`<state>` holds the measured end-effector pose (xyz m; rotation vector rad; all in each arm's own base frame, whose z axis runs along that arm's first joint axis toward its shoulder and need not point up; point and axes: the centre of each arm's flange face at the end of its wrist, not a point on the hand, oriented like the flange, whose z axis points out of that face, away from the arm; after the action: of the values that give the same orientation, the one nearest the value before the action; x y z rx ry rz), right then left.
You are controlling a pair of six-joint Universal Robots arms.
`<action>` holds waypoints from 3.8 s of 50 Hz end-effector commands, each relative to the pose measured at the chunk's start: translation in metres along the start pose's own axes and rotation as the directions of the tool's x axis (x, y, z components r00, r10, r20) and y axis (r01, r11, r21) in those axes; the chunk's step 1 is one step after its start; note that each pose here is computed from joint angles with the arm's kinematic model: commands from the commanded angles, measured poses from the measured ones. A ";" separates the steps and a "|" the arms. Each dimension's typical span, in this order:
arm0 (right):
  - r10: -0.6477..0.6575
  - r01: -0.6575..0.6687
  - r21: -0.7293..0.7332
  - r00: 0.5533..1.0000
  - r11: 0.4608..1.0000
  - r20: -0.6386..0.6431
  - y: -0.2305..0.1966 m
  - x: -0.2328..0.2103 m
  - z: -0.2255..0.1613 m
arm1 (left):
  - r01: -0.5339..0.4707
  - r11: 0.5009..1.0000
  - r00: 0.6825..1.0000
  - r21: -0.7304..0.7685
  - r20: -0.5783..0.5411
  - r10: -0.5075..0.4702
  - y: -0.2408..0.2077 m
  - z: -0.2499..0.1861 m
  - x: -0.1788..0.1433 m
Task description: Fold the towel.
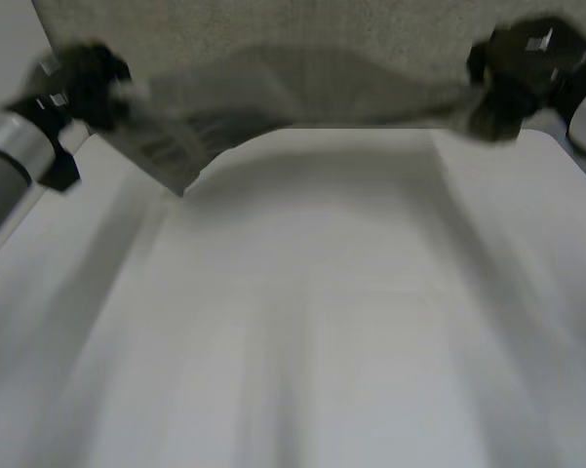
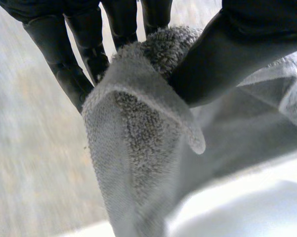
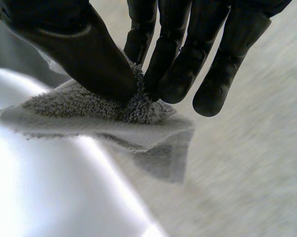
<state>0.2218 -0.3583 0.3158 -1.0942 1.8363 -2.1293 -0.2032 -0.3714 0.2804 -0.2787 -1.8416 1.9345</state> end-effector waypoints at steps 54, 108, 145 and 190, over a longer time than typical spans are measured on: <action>0.105 0.033 -0.521 0.967 0.853 0.232 0.118 -0.028 -0.024 | -0.178 0.873 0.980 -0.454 -0.004 0.198 0.095 -0.030 -0.041; 0.045 -0.022 -0.355 0.997 0.934 0.057 0.064 0.006 -0.034 | -0.332 0.921 0.941 -0.205 -0.135 0.310 0.071 -0.014 0.006; 0.115 -0.082 -0.396 0.991 0.914 0.061 0.147 -0.019 0.010 | -0.534 0.775 0.839 -0.338 -0.099 0.535 0.147 0.032 -0.029; -0.274 0.200 -0.482 0.957 0.853 -0.089 0.176 0.019 -0.033 | -0.386 0.859 0.922 -0.336 -0.136 0.362 0.115 -0.023 -0.002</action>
<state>0.1487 -0.3738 0.1412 -1.3202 2.4841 -1.8268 -0.2135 -0.3535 0.1604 -0.8704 -2.2209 1.7603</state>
